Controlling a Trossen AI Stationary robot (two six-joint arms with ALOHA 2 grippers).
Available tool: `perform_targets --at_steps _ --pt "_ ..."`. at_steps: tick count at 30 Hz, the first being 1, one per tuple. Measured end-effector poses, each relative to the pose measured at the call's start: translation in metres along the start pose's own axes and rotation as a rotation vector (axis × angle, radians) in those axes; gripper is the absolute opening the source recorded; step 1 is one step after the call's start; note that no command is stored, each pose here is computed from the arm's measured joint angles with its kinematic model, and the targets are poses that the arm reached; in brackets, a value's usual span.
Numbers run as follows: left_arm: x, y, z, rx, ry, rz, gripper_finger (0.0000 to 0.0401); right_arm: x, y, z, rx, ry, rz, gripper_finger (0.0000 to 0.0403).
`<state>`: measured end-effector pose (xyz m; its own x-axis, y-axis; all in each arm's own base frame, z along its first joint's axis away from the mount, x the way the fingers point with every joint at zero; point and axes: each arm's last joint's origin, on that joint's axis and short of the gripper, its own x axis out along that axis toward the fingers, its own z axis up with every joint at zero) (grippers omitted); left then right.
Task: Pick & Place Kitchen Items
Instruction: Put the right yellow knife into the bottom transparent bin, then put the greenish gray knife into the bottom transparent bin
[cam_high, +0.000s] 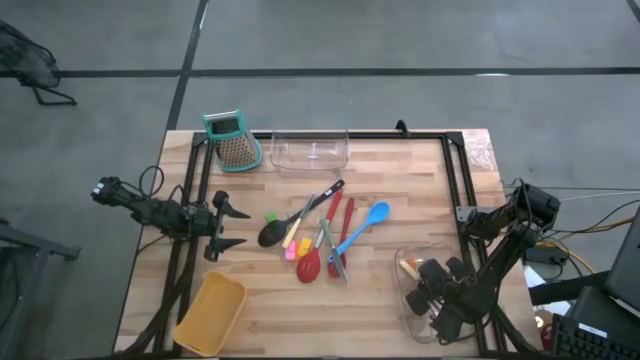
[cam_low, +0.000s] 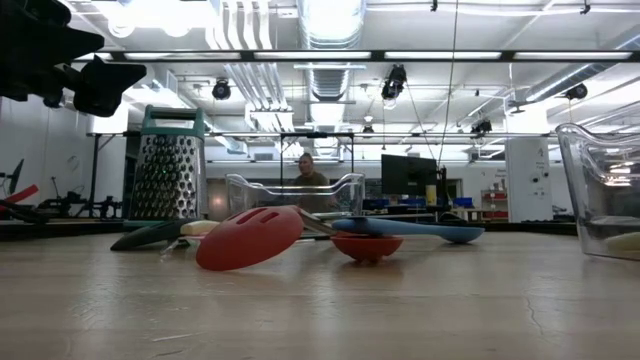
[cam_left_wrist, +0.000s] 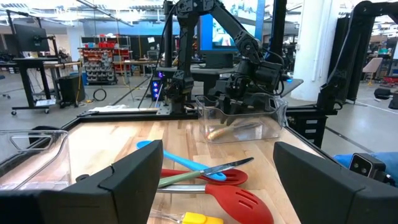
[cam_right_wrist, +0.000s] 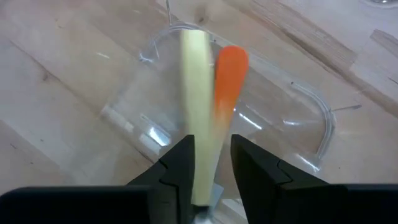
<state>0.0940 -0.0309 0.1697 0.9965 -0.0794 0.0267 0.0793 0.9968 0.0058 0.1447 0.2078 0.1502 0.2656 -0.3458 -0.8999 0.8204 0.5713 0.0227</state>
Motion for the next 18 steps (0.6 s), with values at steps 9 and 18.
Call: perform_targets --at_steps 9,18 --pt "0.0 0.0 0.0 0.0 0.0 0.0 0.0312 -0.024 0.004 0.019 -0.01 0.014 0.013 0.0142" --pt "0.0 0.0 0.0 0.0 0.0 0.0 0.0312 -0.063 0.018 0.06 -0.113 -0.067 0.031 0.0156"
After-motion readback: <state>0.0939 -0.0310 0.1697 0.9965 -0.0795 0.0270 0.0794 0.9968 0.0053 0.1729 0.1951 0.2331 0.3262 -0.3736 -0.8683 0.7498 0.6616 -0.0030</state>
